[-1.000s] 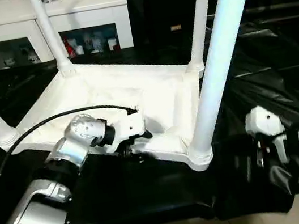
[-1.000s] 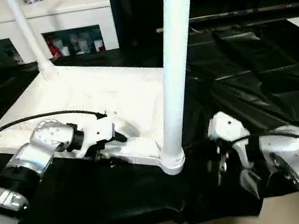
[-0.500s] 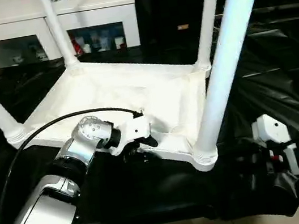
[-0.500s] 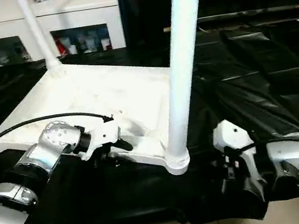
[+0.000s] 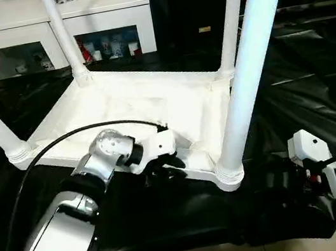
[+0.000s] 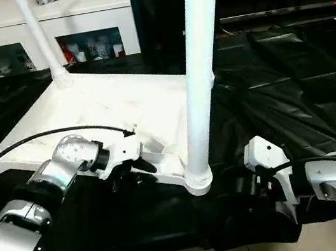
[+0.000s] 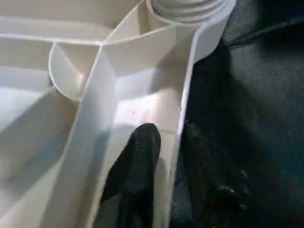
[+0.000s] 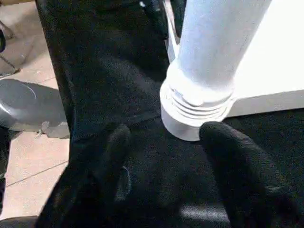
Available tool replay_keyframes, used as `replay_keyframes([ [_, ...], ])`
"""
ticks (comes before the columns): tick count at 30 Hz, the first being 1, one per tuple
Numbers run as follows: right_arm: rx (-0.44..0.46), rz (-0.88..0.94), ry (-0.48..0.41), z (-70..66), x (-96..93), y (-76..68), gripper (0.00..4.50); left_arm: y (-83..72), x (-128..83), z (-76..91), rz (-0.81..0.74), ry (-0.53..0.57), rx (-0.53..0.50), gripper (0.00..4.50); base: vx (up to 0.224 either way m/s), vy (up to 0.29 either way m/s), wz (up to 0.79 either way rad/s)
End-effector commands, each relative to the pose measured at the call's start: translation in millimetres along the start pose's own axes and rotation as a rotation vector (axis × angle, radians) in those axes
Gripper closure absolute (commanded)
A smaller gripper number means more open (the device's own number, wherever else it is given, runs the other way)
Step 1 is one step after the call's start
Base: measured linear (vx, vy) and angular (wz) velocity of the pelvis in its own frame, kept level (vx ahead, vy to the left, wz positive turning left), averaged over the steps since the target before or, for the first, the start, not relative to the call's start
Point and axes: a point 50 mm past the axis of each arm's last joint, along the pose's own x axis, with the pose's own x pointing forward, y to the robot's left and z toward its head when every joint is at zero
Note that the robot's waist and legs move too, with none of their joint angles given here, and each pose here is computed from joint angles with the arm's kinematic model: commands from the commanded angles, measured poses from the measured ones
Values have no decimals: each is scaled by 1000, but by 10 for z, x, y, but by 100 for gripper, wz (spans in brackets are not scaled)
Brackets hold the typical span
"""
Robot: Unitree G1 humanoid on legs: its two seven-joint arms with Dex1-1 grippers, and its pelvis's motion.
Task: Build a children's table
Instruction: Rotate table base
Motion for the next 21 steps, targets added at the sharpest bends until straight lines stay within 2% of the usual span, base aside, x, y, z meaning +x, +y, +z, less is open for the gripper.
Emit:
replay_keyframes([
  [1, -15, -12, -6, 46, -43, -9, 124, 42, -37, 44, 21, -26, -2, 380, 0, 0, 0],
  [3, -14, -14, -6, 46, -43, -10, 107, 54, -39, 66, 30, -68, -31, 402, 0, 0, 0],
  [5, -14, -21, -9, 44, -40, -15, 89, 46, -47, 31, 42, -65, -68, 414, 0, 0, 0],
  [8, -2, -26, -19, 35, -18, -11, 72, -43, -42, -157, 79, -1, -123, 432, 0, 0, 0],
  [10, 2, -26, -24, 34, -8, -6, 50, -73, -38, -206, 95, 6, -137, 438, 0, 0, 0],
  [12, 12, -76, -77, 57, 36, -52, 34, -106, -62, -330, 250, -28, -257, 445, 0, 0, 0],
  [13, 12, -76, -77, 57, 36, -52, 29, -106, -62, -330, 250, -28, -257, 448, 0, 0, 0],
  [14, 19, -106, -98, 65, 49, -84, 8, -122, -72, -349, 289, -47, -288, 448, 0, 0, 0],
  [16, 35, -180, -133, 73, 76, -160, 2, -172, -84, -382, 356, -65, -343, 448, 0, 0, 0],
  [21, 75, -386, -151, 37, 143, -360, 0, -361, -55, -425, 415, -21, -428, 450, 0, 0, 0],
])
